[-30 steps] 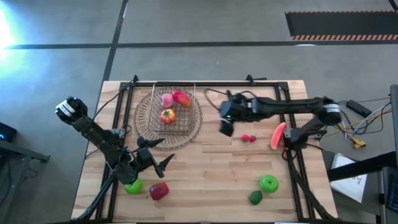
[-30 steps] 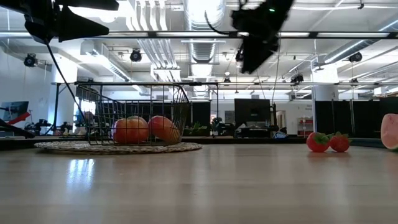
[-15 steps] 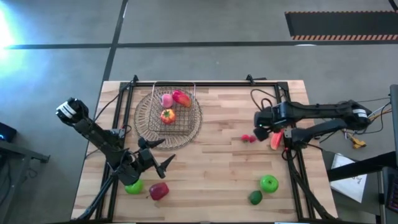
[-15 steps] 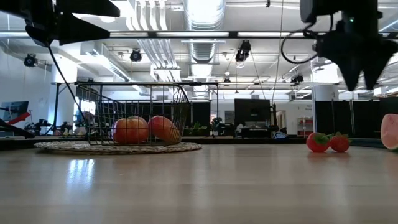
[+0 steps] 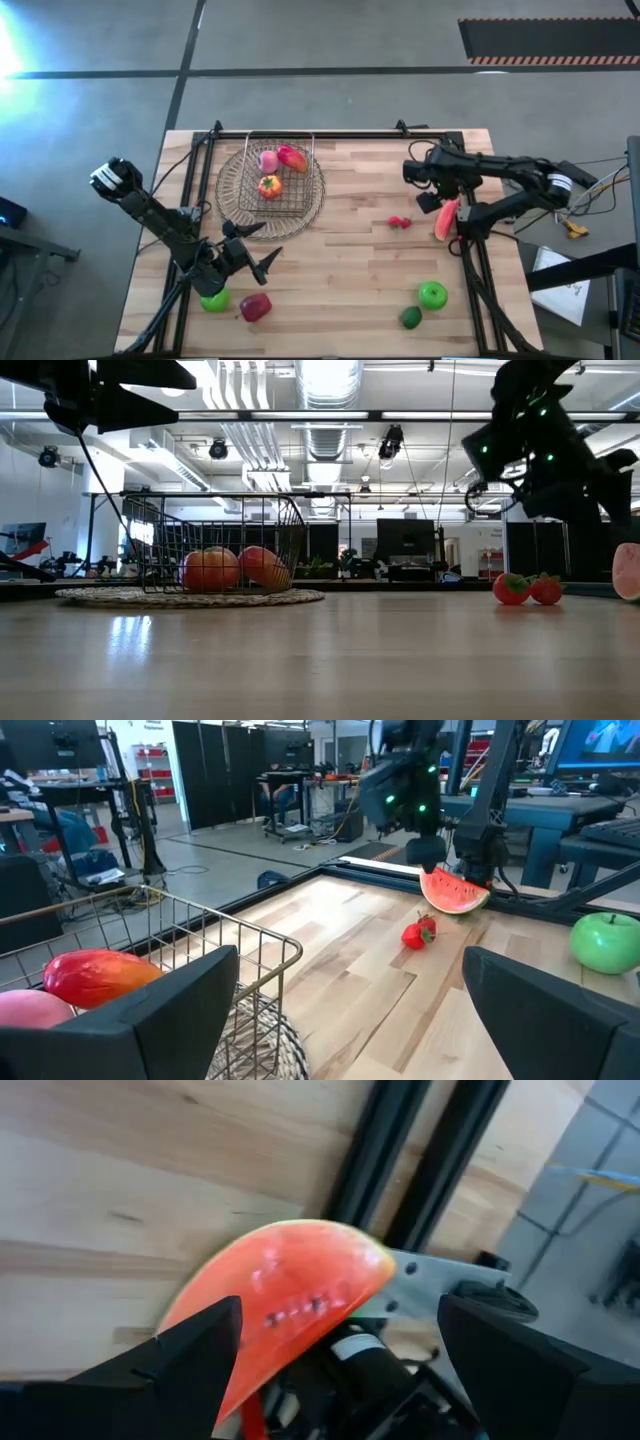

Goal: Build produce basket
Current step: Put the watermelon into the basket

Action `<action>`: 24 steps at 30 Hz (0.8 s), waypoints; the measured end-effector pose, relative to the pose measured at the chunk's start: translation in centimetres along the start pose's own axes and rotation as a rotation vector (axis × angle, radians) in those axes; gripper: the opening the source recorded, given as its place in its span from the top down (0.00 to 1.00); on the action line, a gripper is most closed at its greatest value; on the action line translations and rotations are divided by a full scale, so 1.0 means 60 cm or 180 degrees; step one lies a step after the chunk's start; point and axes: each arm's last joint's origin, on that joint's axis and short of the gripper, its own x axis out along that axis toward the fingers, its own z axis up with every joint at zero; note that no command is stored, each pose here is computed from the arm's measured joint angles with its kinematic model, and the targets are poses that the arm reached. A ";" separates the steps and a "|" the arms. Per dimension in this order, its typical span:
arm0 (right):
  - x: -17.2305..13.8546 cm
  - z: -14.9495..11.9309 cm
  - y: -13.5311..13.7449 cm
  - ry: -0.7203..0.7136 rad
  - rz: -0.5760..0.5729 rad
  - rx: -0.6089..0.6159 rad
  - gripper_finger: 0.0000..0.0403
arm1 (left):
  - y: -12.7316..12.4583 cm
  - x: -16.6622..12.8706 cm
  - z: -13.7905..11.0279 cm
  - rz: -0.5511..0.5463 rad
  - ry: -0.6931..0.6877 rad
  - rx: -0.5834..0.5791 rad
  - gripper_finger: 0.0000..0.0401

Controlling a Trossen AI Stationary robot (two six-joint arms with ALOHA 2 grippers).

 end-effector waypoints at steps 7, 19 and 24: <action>0.020 0.033 -0.010 0.0508 0.0169 -0.0020 0.19 | 0.000 0.000 0.000 0.0000 -0.0001 -0.0016 0.08; 0.047 0.040 0.004 0.0821 0.0430 -0.0044 0.19 | 0.000 0.000 0.001 -0.0002 -0.0002 -0.0023 0.08; 0.043 0.048 0.012 0.0700 0.0549 -0.0172 0.19 | 0.000 0.000 0.001 -0.0002 -0.0002 -0.0025 0.08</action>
